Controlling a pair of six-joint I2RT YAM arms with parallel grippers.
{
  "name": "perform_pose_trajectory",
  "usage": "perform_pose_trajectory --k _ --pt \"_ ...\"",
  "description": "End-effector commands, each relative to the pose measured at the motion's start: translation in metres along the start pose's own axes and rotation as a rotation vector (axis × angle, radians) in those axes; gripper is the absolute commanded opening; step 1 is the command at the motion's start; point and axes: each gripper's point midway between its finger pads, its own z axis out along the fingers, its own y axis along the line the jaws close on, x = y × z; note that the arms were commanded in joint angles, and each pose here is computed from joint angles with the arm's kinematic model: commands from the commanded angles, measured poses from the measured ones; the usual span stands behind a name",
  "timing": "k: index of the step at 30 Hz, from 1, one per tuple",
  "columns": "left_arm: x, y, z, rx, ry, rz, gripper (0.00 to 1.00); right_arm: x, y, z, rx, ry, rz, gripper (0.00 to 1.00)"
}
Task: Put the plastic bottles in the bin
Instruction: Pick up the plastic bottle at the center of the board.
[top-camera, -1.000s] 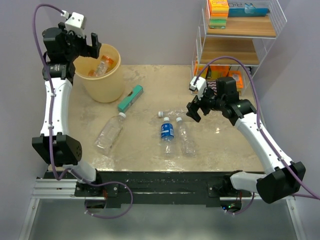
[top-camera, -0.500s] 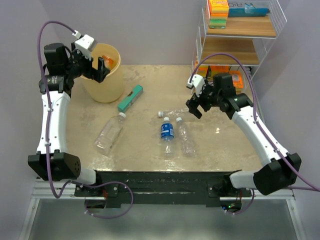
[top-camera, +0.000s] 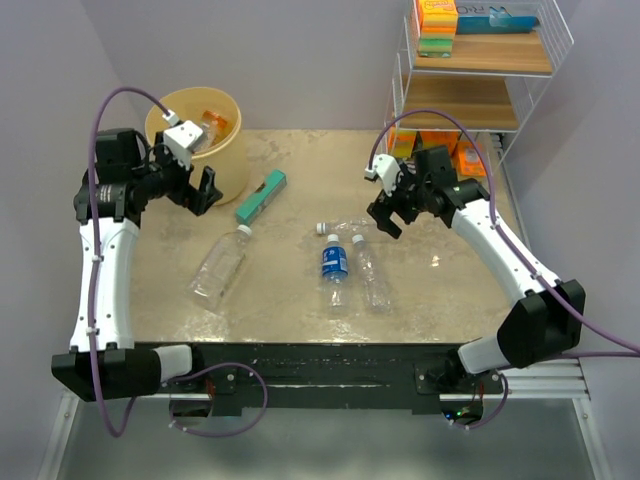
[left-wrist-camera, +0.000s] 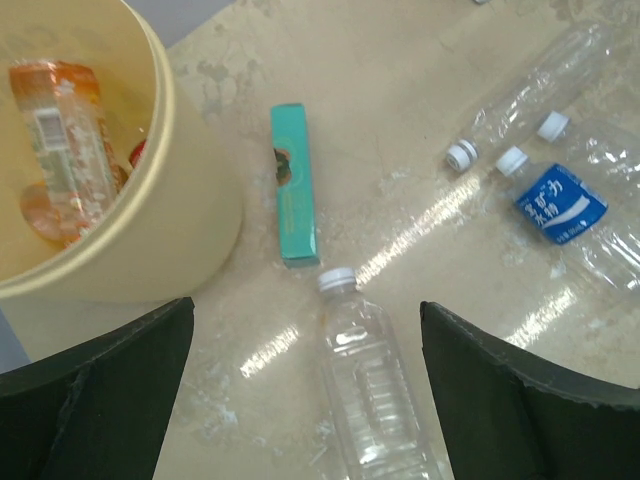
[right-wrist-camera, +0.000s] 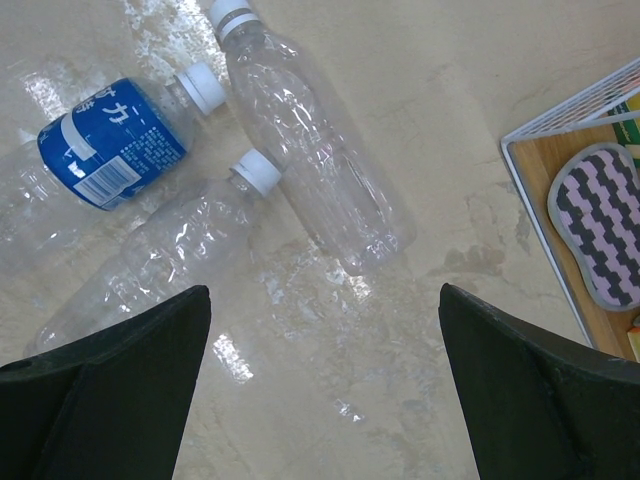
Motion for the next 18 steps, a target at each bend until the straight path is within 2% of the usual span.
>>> perform_pose_trajectory --k 1,7,18 --pt "0.043 -0.024 -0.006 0.06 0.116 -0.006 0.99 -0.019 -0.011 -0.008 0.031 -0.052 -0.027 0.99" --pt "0.097 -0.035 -0.007 0.056 0.25 -0.051 0.99 -0.018 -0.008 -0.006 0.025 -0.057 -0.017 0.99" --pt "0.157 -0.046 0.002 0.081 0.417 -0.148 0.99 -0.01 -0.003 -0.004 0.026 -0.059 -0.003 0.99"
